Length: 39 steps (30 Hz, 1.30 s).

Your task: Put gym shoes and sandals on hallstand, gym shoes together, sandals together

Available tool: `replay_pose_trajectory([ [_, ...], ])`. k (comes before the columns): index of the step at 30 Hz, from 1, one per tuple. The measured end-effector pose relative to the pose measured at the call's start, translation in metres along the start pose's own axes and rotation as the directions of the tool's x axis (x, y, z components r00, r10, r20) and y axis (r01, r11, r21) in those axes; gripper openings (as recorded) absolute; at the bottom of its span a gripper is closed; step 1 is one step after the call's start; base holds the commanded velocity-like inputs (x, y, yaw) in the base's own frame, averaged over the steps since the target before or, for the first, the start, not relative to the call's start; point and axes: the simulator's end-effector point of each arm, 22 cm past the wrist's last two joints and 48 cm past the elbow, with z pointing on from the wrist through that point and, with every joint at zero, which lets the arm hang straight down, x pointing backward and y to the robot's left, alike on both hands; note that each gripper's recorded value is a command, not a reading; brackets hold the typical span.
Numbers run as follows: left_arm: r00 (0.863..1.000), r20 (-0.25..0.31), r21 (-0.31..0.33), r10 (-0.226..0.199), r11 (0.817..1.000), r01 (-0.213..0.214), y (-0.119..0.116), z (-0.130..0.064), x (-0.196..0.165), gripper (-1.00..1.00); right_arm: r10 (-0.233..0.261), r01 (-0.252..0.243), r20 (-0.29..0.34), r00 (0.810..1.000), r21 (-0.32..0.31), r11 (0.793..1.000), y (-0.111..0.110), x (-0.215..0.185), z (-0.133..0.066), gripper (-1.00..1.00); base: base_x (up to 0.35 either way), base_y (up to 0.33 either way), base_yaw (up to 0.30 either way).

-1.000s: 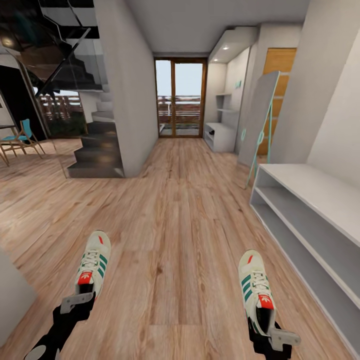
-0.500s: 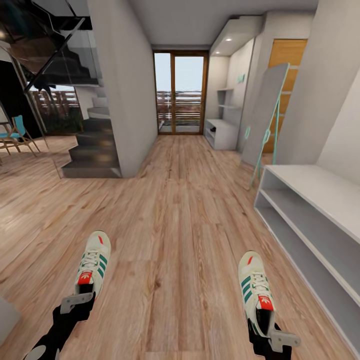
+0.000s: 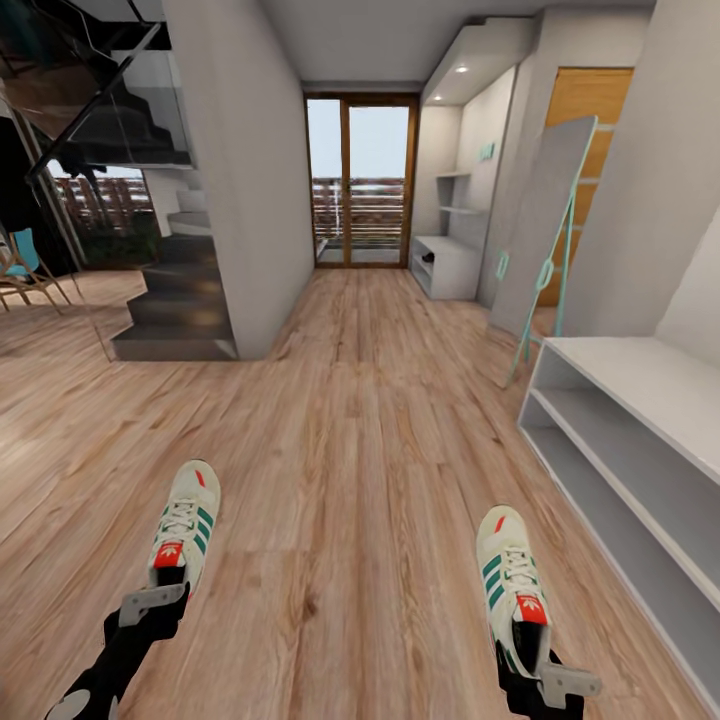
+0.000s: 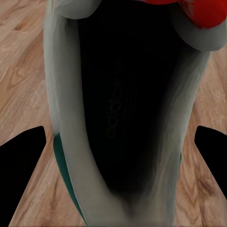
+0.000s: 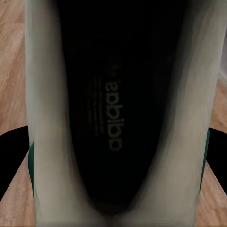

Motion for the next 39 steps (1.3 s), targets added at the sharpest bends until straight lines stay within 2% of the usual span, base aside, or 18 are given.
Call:
replay_pose_trajectory([
  [39,1.0,-0.009,0.004,0.0,1.0,0.0,-0.002,0.0002,0.0044,-1.0,-0.001,0.001,-0.004,1.0,-0.004,1.0,0.0012,0.0019,-0.0005,-1.0,0.339,0.0,0.0],
])
